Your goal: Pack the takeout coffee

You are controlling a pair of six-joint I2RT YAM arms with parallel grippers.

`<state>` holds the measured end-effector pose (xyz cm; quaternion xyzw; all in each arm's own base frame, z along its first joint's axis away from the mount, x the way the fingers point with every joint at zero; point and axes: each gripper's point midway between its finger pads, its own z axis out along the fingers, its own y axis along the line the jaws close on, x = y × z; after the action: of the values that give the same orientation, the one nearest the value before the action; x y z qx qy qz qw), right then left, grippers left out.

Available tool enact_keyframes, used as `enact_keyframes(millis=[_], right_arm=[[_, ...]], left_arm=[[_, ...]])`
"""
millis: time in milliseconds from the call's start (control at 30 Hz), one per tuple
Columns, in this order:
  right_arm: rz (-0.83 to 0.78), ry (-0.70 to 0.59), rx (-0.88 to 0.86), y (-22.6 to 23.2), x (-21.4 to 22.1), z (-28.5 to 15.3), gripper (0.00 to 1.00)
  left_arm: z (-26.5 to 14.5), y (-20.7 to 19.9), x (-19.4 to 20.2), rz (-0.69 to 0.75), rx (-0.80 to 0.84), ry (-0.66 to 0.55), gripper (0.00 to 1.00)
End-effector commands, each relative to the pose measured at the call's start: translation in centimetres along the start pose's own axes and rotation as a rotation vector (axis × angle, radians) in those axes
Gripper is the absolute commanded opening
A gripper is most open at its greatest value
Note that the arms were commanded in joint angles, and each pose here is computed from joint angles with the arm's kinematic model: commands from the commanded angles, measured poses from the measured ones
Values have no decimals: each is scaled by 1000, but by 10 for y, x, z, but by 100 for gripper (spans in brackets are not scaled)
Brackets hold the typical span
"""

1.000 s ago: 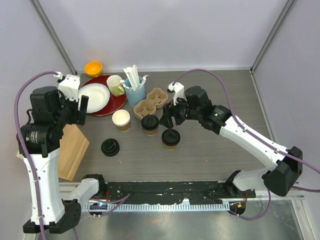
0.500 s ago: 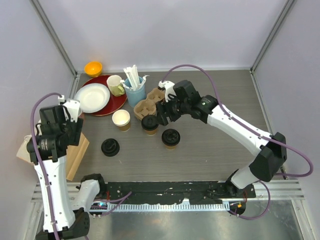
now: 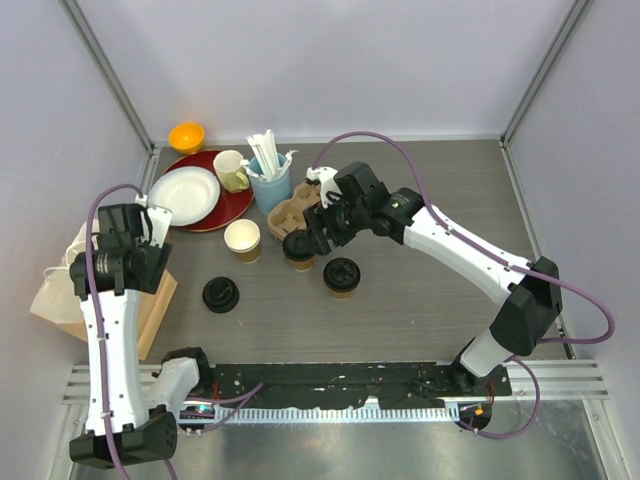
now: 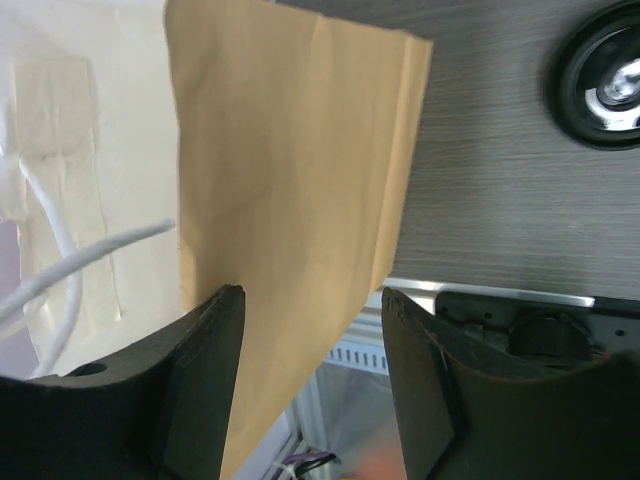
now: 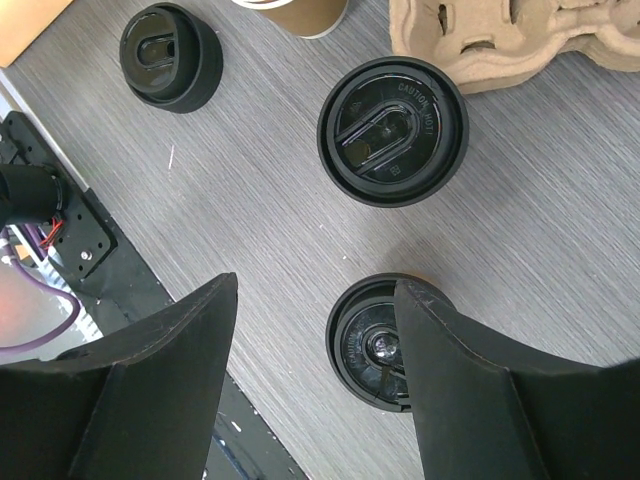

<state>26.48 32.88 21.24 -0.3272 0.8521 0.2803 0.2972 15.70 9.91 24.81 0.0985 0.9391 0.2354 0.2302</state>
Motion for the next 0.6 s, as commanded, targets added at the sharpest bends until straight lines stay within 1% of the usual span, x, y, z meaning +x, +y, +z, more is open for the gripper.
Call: enact_keyframes(millis=[0,33,67,133,167,233,267,367,433,467,500,567], right_arm=[[-33,-48,15,2,-12,-13,69],[-32,-43,13,3,-10,-13,69],[-30,-41,13,2,-9,-13,69],[-30,-36,6,3,-7,-12,69],[-32,-35,5,4,-7,-12,69],[-35,-35,5,4,-7,-12,69],[-40,-36,9,2,-8,-11,69],[-52,-37,17,1,-10,-11,69],[-58,-34,21,0,-12,-11,69],[-63,-28,22,0,-12,-10,69],[-67,-30,23,-1,-13,-9,69],[-70,-21,23,-2,-12,-7,68]], left_arm=[[-32,-20,-23,-4,170,-163,60],[-45,-18,-31,-13,179,-215,60],[-52,-19,-35,-25,196,-241,59],[-61,-7,-40,-42,146,-272,60],[-61,1,-39,-47,100,-262,60],[-53,8,-37,-39,59,-232,61],[-48,14,-34,-37,23,-202,61],[-28,10,-24,-11,19,-117,61],[-21,9,-20,-6,16,-83,61],[-17,10,-15,-1,0,-56,61],[-15,13,-14,5,-22,-42,64],[-9,22,-15,4,-77,-32,65]])
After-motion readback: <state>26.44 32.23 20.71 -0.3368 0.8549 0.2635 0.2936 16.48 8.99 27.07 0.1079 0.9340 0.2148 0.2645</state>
